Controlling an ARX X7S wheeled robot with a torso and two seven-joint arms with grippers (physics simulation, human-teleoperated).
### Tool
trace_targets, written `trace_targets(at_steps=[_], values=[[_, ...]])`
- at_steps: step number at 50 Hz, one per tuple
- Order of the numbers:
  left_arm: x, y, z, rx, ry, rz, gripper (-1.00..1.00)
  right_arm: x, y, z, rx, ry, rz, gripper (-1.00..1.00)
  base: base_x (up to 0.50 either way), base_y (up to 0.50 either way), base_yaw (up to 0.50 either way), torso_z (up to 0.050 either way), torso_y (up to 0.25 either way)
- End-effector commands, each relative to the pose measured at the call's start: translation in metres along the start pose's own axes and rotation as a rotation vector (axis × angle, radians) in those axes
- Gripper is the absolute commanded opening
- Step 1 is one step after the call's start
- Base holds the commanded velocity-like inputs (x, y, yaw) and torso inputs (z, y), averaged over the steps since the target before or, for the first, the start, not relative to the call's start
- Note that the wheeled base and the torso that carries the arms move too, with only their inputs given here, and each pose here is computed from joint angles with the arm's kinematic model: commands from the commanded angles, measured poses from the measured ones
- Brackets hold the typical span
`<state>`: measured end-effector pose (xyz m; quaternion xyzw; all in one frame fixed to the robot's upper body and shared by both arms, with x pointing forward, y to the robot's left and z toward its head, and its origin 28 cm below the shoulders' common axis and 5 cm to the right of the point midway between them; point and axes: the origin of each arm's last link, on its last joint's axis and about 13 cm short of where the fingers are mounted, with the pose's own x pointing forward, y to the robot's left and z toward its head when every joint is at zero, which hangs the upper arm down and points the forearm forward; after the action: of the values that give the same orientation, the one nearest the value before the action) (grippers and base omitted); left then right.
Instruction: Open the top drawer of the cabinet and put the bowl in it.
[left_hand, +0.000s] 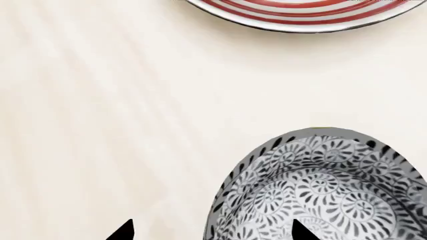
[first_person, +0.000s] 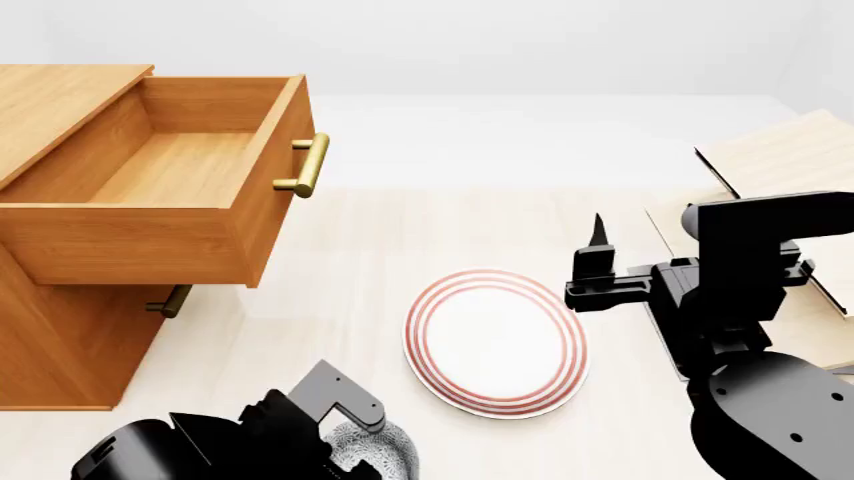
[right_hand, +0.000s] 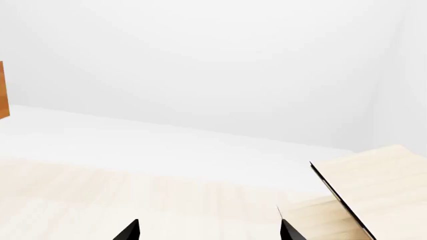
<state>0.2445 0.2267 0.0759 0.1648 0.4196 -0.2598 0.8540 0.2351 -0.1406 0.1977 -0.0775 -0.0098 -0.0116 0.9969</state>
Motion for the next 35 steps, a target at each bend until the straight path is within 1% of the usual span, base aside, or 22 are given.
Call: trace_targets(at_steps=[1,2,31,35], values=[[0.0054,-0.0020,-0.0048,-0.001,0.018,-0.004,1.00,0.0006,0.0002,-0.0015,0.001,0.003,0.000,1.00,0.00,0.00,0.00,0.000,0.000],[0.0055,-0.0019,-0.0048,-0.001,0.017,-0.001,-1.00,0.0006,0.0003,-0.0016,0.001,0.003,0.000,1.00,0.00,0.00,0.00,0.000,0.000],[0.0012,0.0000,0.0003,-0.019,-0.016,0.020,-1.00,0.0005,0.0009,-0.0007,0.002,0.000,0.002,1.00,0.00,0.00,0.00,0.000,0.000],[-0.0014,-0.0014,0.0011,-0.004,-0.037,0.022,-1.00,0.0003,0.0007,-0.0006,0.003,-0.001,0.000,1.00,0.00,0.00,0.00,0.000,0.000]])
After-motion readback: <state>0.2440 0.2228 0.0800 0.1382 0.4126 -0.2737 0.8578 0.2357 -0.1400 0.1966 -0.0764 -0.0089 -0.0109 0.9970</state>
